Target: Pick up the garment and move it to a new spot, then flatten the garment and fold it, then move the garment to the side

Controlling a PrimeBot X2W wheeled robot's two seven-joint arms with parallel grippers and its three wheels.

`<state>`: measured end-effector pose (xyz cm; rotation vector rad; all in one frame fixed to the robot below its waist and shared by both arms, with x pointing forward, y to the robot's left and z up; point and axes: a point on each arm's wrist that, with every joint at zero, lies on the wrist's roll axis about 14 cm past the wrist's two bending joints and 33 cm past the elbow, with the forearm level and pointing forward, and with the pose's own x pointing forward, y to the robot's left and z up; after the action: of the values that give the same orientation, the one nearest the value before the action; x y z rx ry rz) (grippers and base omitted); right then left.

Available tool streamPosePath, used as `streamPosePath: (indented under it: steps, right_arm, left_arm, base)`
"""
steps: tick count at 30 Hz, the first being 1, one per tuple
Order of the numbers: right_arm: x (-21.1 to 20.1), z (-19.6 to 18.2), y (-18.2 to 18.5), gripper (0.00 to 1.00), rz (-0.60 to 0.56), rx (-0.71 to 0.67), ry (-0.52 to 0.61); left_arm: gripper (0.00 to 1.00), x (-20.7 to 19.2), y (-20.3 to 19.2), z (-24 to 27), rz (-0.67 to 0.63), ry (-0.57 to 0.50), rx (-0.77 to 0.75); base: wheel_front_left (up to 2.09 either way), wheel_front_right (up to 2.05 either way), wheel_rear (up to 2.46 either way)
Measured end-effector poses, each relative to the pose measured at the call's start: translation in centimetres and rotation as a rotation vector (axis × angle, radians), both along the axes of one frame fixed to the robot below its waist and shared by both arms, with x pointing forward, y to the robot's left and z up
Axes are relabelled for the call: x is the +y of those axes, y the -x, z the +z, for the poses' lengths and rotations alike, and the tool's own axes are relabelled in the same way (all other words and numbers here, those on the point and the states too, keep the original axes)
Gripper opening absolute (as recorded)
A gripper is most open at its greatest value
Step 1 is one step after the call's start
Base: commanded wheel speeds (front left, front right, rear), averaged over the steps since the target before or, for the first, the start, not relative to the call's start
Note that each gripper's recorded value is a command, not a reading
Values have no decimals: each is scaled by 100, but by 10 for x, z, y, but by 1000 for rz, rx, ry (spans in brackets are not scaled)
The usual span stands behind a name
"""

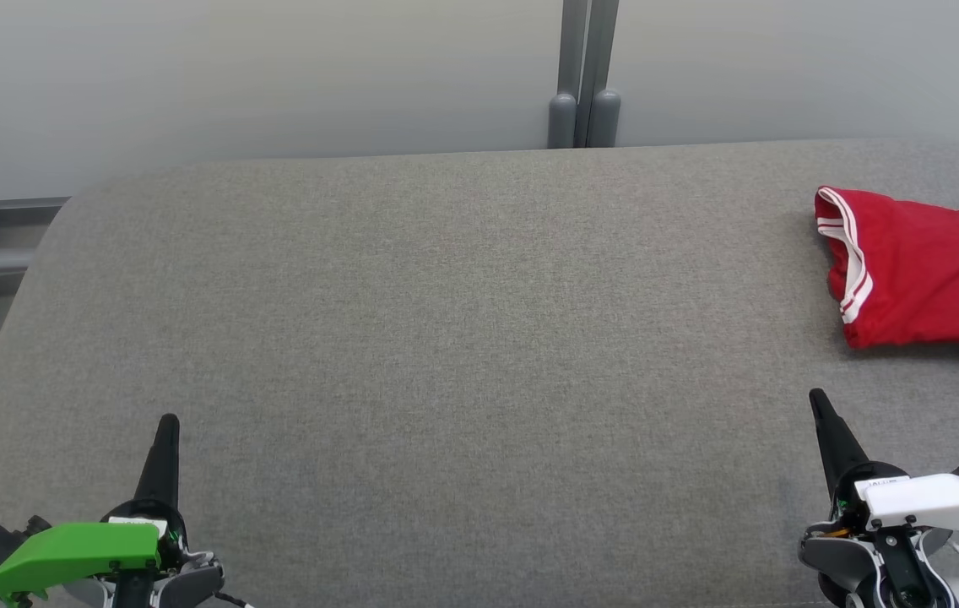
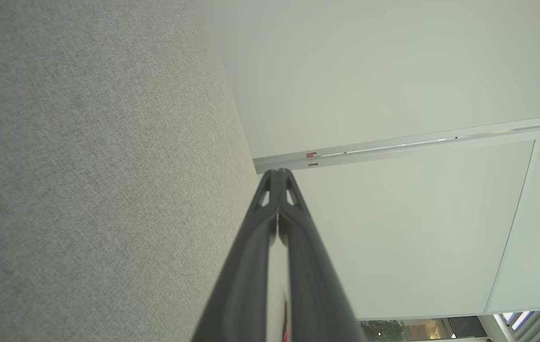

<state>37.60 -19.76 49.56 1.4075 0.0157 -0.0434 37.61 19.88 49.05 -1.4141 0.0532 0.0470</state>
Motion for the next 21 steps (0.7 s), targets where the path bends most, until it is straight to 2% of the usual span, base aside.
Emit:
streamPosePath:
  steps: [21]
  right_arm:
    - [0,8,-4,0,8,-31,-145]
  left_arm:
    - [0,1,-7,12,-6,138,-47]
  base:
    - [0,0,0]
